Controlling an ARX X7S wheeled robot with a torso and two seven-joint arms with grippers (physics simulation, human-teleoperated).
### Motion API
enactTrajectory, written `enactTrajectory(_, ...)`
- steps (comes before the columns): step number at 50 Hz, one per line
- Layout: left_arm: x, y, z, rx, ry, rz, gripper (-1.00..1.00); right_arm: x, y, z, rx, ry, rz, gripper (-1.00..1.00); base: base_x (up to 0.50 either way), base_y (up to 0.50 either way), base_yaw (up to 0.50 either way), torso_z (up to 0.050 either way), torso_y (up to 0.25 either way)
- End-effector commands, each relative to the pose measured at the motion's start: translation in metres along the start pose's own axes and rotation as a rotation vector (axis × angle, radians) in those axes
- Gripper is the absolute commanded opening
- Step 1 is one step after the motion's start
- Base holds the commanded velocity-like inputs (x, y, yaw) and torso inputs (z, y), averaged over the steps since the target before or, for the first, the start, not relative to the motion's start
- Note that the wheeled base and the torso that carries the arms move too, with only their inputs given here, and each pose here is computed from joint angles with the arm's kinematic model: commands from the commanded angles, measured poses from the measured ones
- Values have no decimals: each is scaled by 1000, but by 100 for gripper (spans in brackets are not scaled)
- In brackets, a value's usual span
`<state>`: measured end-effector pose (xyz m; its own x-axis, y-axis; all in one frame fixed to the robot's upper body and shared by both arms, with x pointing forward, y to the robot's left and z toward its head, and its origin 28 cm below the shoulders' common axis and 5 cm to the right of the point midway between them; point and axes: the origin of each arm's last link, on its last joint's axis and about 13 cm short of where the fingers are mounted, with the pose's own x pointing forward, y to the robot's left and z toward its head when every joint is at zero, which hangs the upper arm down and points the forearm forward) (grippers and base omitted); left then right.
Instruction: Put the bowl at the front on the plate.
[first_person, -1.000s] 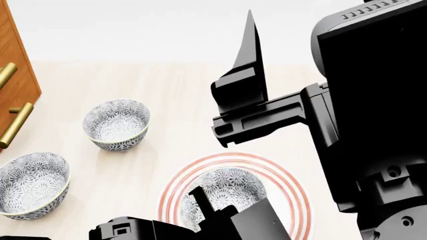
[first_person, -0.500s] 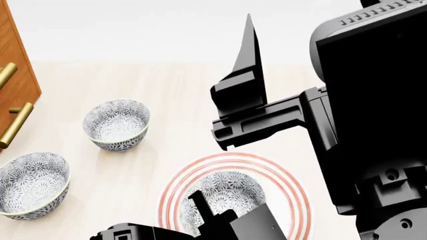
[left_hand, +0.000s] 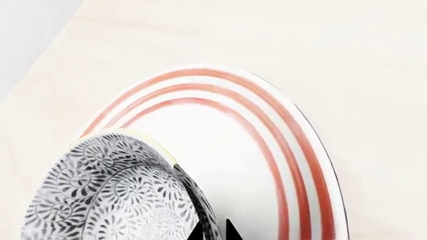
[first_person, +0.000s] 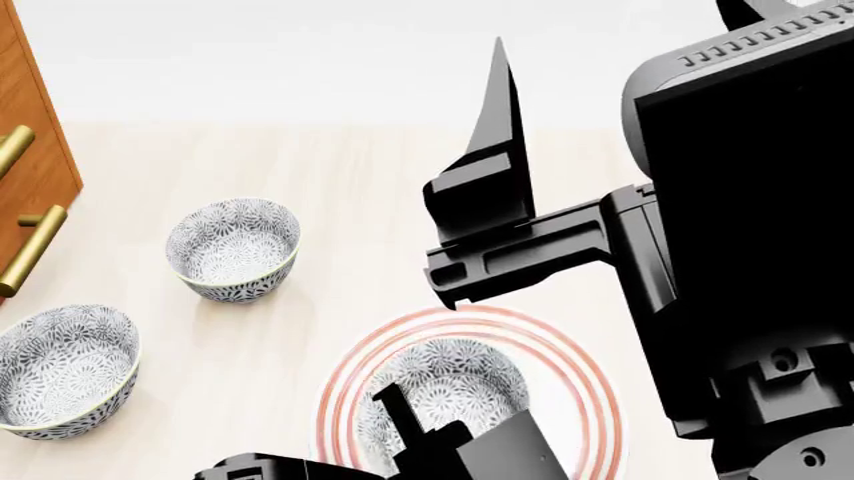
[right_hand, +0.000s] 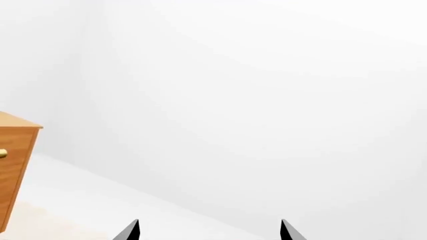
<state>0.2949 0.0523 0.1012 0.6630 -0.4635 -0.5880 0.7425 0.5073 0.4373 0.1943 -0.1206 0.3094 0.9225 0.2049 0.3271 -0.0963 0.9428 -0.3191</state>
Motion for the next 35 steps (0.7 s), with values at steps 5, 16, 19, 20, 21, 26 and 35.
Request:
enactTrajectory(5, 0, 1, 3, 6, -25, 38, 100, -1, 0, -1, 1, -2, -1, 100, 0, 0, 0, 0, 0)
enactTrajectory(16, -2, -2, 8, 5, -66, 13, 100, -1, -1, 0, 0, -6, 1, 100, 0, 0, 0, 0, 0)
enactTrajectory(19, -4, -3, 11, 0, -79, 5, 100, -1, -1, 0, 0, -5, 0, 100, 0, 0, 0, 0, 0)
enactTrajectory(20, -5, -4, 13, -8, -92, -5, 100, -1, -1, 0, 1, -6, 0, 100, 0, 0, 0, 0, 0)
enactTrajectory(21, -5, -4, 15, -13, -98, -7, 100, -1, -1, 0, 1, -6, 0, 100, 0, 0, 0, 0, 0)
enactTrajectory(26, -8, -3, 22, -45, -128, -32, 100, -2, 0, 0, 1, -8, 2, 100, 0, 0, 0, 0, 0)
enactTrajectory(35, -16, 7, 31, -98, -171, -45, 100, -2, 0, 0, -1, -9, 0, 100, 0, 0, 0, 0, 0)
